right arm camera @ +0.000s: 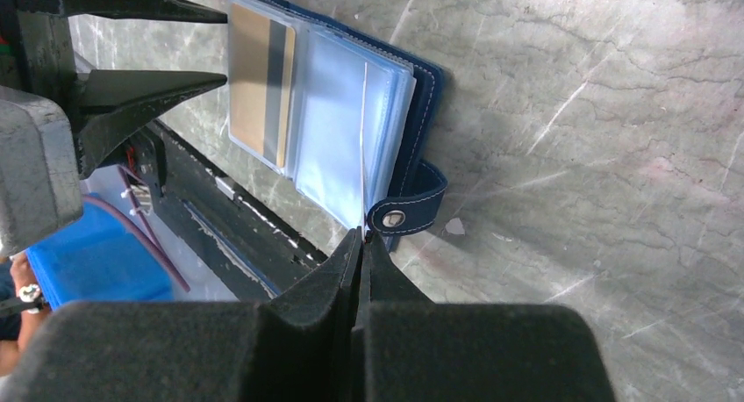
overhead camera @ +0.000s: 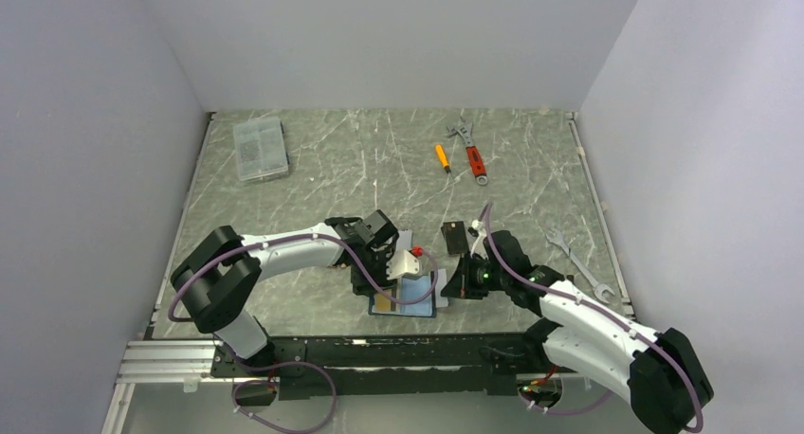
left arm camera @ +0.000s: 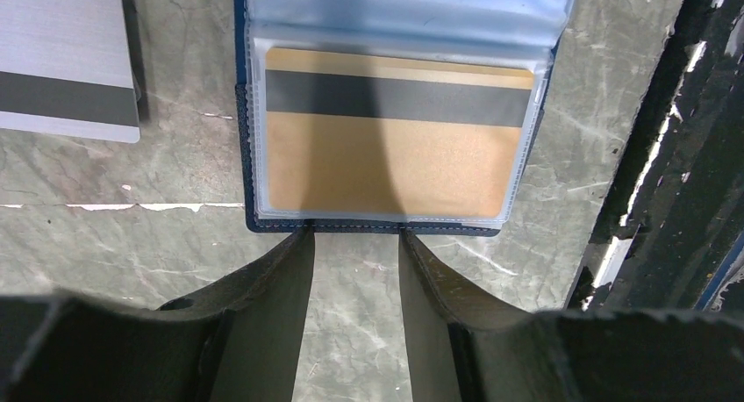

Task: Put the credit cards into the card holder
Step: Insert the credit card into the card holder.

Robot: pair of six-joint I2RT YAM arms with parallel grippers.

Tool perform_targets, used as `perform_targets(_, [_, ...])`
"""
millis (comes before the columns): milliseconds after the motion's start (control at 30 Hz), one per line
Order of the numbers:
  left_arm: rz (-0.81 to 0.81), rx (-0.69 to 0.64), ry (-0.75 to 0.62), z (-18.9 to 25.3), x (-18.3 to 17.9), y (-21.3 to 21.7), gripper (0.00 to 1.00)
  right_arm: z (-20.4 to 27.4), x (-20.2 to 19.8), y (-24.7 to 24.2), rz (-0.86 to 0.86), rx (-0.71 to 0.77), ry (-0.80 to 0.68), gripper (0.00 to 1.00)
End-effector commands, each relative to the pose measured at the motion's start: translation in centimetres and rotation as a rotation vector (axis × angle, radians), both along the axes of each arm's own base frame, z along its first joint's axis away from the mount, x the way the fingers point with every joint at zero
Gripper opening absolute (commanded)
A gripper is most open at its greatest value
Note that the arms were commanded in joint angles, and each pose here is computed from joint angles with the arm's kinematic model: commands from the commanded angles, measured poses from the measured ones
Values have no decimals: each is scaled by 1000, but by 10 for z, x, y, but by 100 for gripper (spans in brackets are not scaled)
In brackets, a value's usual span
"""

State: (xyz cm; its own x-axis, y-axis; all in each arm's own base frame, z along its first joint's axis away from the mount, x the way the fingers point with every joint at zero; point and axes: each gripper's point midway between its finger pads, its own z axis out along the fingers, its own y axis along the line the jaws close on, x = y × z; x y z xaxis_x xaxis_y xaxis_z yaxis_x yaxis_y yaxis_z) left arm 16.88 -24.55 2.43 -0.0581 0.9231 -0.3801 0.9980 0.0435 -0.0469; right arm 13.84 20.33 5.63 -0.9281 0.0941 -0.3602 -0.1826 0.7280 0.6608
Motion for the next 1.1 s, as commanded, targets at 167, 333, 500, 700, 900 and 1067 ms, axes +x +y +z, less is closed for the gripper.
perform_targets(167, [-23, -13, -22, 5, 3, -6, 46, -4, 2, 2, 16, -4, 2, 0])
perform_targets(333, [-25, -10, -17, 4, 3, -7, 45, -6, 1, 5, 19, 13, 14, 0])
perform_targets(500, [-28, -10, -15, 4, 2, -7, 45, -8, 1, 7, 15, 26, 21, 0])
perform_targets(700, [-30, -11, -16, 4, 2, -7, 45, -12, 2, 9, 7, 39, 33, 0])
perform_targets(900, [-32, -10, -16, 5, 1, -7, 45, -7, 5, 16, 1, 81, 35, 0])
perform_targets(1067, [-36, -12, -20, 5, 1, -7, 45, -6, 2, 20, 5, 113, 57, 0])
